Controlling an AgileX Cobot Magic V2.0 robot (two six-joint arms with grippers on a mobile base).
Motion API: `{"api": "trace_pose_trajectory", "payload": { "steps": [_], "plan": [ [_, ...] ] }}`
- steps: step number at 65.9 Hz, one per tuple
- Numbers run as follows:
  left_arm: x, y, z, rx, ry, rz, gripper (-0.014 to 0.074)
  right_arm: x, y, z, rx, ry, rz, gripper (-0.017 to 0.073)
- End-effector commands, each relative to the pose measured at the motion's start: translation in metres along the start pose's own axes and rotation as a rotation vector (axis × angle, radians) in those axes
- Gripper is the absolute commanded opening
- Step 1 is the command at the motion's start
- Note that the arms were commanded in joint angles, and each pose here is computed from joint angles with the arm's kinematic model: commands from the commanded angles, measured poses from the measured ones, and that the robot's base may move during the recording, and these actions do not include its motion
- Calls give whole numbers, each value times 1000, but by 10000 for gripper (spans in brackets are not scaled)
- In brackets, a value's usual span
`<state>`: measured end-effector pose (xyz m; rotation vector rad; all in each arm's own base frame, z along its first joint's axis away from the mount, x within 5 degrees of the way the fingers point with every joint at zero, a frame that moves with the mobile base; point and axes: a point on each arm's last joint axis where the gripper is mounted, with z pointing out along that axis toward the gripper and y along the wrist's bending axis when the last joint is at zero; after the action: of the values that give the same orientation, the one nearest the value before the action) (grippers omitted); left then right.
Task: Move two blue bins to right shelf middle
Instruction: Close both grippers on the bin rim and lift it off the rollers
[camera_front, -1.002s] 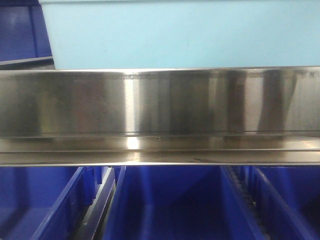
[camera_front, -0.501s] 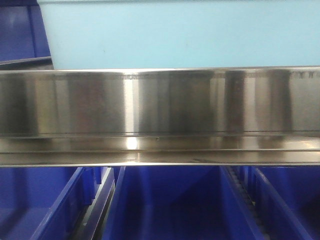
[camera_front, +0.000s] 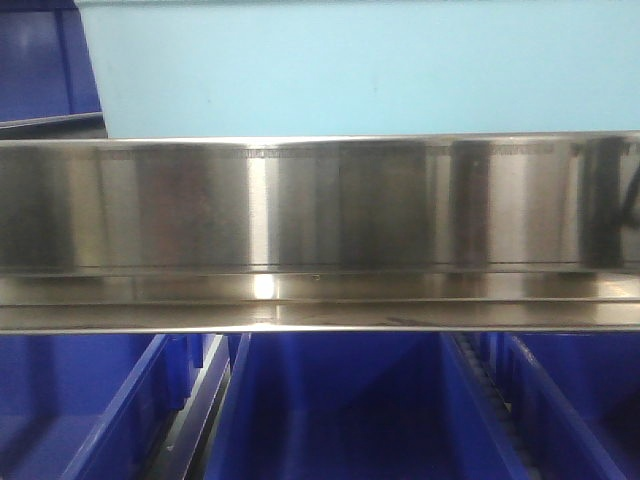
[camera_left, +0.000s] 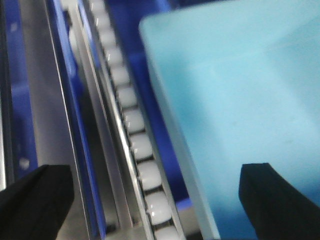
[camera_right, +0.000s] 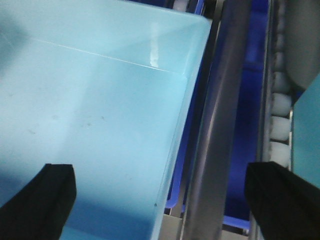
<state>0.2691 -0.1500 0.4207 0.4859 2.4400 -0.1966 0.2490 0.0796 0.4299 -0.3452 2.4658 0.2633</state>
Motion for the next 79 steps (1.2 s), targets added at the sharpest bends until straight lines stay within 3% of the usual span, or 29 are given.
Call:
{"api": "trace_pose_trajectory", "payload": {
  "steps": [1,16,34,44,54,59,67,73,79],
  "plan": [
    [-6,-3,12,-8,59,-53,566,-8,-2,16,13,41,37,570],
    [-13,-11,47,4,126,-93,566,-13,-7,58,23,145,81,570],
    [-9,-28,81,6,206,-53,566,-16,-11,93,28,198,91,570],
    [-8,-30,94,-2,235,-47,566,-17,-12,103,29,203,93,568],
    [-7,-30,100,-6,248,-45,528,-17,-14,114,31,228,96,460],
    [-7,-30,101,-6,250,-45,437,-15,-14,120,32,252,98,332],
    [-7,-30,101,-6,250,-45,157,-14,-15,122,32,265,98,60],
    [-7,-30,101,-6,250,-45,-101,-14,-15,122,32,265,98,-155],
    [-7,-30,101,-3,251,-47,-111,-14,-15,122,32,267,98,-152]
  ]
}}
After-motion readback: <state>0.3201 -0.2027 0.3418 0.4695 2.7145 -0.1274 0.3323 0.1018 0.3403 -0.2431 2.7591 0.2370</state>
